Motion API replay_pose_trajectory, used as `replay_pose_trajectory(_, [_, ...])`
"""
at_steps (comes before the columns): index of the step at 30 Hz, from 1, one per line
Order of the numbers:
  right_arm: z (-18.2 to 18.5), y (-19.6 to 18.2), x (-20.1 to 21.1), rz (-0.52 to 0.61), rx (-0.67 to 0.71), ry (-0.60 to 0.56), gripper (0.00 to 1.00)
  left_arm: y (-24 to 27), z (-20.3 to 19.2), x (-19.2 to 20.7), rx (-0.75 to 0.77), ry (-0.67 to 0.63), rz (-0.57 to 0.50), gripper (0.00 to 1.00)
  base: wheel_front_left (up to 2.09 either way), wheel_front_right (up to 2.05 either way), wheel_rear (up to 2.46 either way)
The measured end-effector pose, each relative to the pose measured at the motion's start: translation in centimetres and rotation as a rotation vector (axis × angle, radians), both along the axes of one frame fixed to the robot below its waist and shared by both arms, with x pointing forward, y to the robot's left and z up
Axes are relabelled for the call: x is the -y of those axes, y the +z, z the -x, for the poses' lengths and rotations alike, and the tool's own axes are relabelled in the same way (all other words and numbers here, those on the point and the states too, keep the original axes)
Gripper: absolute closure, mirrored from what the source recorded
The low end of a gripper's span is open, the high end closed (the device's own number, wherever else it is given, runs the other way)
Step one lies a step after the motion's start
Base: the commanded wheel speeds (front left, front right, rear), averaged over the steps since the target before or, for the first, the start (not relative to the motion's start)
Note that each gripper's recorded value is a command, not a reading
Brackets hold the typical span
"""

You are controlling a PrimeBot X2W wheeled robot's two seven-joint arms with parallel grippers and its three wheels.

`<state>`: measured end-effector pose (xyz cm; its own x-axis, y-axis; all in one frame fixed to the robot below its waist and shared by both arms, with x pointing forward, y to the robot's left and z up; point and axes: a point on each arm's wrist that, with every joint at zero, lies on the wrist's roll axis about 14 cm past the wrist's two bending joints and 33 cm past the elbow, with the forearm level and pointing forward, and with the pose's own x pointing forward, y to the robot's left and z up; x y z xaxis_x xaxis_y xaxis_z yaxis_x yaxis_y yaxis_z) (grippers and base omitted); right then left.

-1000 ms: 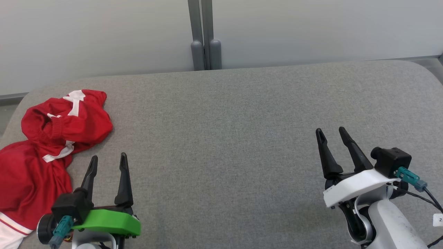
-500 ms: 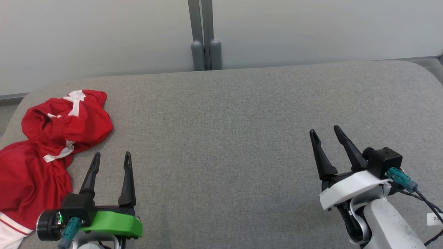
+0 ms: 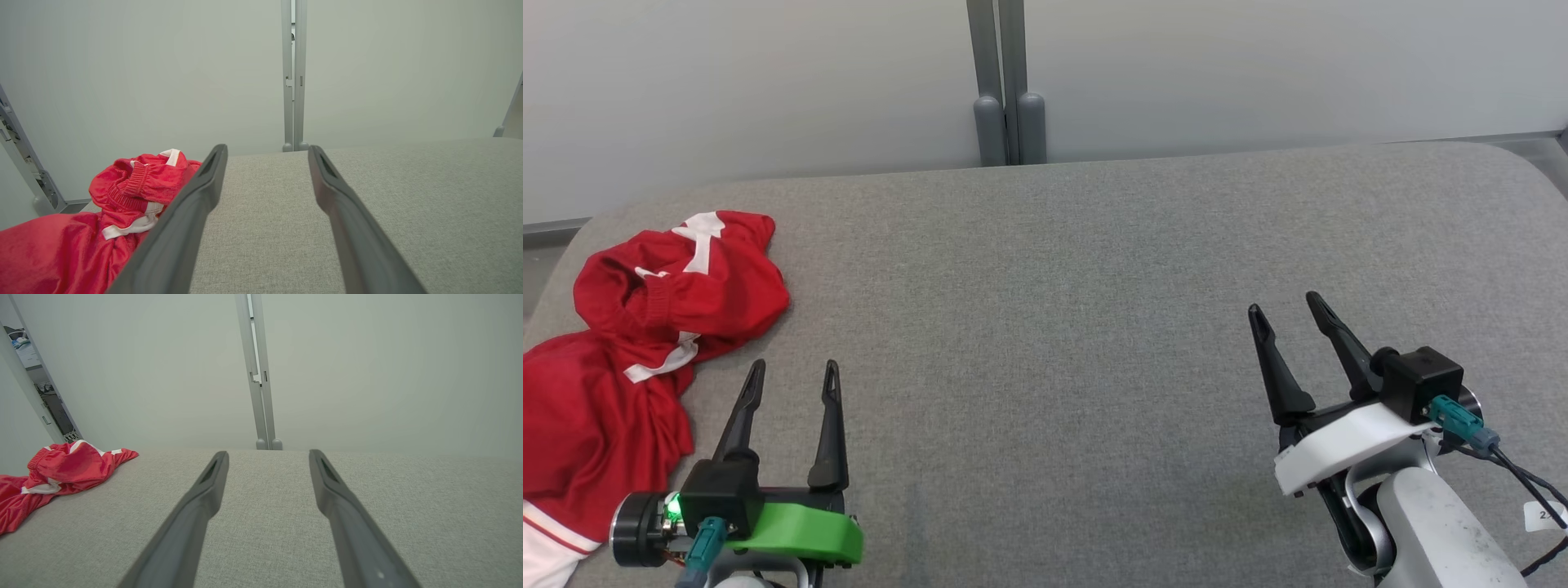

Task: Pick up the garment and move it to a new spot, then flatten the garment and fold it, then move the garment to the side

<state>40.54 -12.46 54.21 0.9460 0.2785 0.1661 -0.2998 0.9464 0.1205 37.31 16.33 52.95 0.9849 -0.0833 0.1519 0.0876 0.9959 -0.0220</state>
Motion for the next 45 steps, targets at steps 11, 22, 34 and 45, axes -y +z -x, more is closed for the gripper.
replay_pose_trajectory(11, [0.0,-0.2,0.1,0.0,-0.005,-0.003,0.0,0.0,0.0,0.0,0.0,0.002,0.004,0.0,0.0,0.0,0.0])
replay_pose_trajectory(22, [-0.1,-0.1,-0.1,-0.003,-0.004,0.002,0.0,-0.1,0.1,-0.2,-0.002,0.01,0.013,0.0,0.0,0.0,0.0])
replay_pose_trajectory(34, [-0.5,0.2,-4.5,-0.04,-0.001,0.126,0.0,-0.6,1.8,-4.3,-0.018,0.143,0.048,0.0,0.0,0.0,0.0])
replay_pose_trajectory(45, [-0.3,0.5,-11.7,-0.064,-0.001,0.33,0.0,-1.0,6.5,-10.9,-0.02,0.371,0.086,0.0,0.0,0.0,0.0])
